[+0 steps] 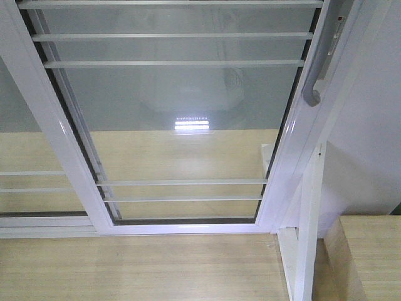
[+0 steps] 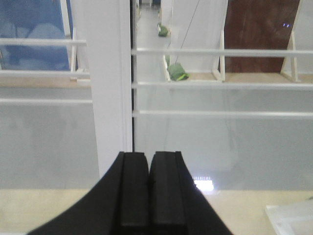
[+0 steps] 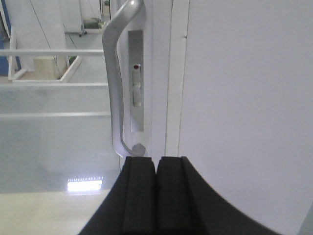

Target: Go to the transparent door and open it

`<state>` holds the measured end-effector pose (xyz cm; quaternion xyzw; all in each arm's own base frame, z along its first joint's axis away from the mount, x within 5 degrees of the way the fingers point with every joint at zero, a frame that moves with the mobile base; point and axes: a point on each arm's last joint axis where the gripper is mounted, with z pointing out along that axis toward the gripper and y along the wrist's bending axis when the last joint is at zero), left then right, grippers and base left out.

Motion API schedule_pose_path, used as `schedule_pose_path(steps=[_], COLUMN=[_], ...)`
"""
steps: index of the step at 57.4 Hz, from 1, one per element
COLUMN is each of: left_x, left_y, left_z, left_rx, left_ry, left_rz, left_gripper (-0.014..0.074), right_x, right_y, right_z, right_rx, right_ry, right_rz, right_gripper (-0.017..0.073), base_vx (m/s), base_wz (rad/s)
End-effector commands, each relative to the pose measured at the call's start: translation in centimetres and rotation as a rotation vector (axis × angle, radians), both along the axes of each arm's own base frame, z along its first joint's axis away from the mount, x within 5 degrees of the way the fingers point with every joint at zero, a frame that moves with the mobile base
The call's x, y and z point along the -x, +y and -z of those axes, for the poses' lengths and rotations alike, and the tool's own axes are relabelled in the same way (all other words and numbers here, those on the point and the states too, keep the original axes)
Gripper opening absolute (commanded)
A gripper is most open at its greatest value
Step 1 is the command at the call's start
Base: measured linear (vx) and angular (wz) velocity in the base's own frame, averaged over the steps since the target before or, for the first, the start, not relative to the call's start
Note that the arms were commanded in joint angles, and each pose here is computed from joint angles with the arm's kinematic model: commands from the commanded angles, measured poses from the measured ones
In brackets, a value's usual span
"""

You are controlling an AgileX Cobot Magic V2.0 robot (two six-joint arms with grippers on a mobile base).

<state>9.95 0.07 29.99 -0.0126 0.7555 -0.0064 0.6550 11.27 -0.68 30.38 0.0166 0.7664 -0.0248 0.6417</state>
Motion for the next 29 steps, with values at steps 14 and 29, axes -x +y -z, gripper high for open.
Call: schedule_pose_path(steps=[14,29], left_x=[-0.7,-0.7], left_y=[0.0,0.0], left_z=[-1.8,-1.3], left_rx=[0.006,-0.041], left_ry=[-0.111,-0.053], left_rz=[0.003,0.008], left_gripper=[0.0079,0.0332], right_x=[-2.3,-2.7], right_y=[-0.2,-0.2], right_z=[-0.6,-0.5], right_rx=[0.008,-0.093], right_ry=[-0.011,-0.016], right_rz=[0.005,0.015], right_gripper=[0.0170,0.0326], base_vx=[0.00,0.00], base_wz=[0.00,0.00])
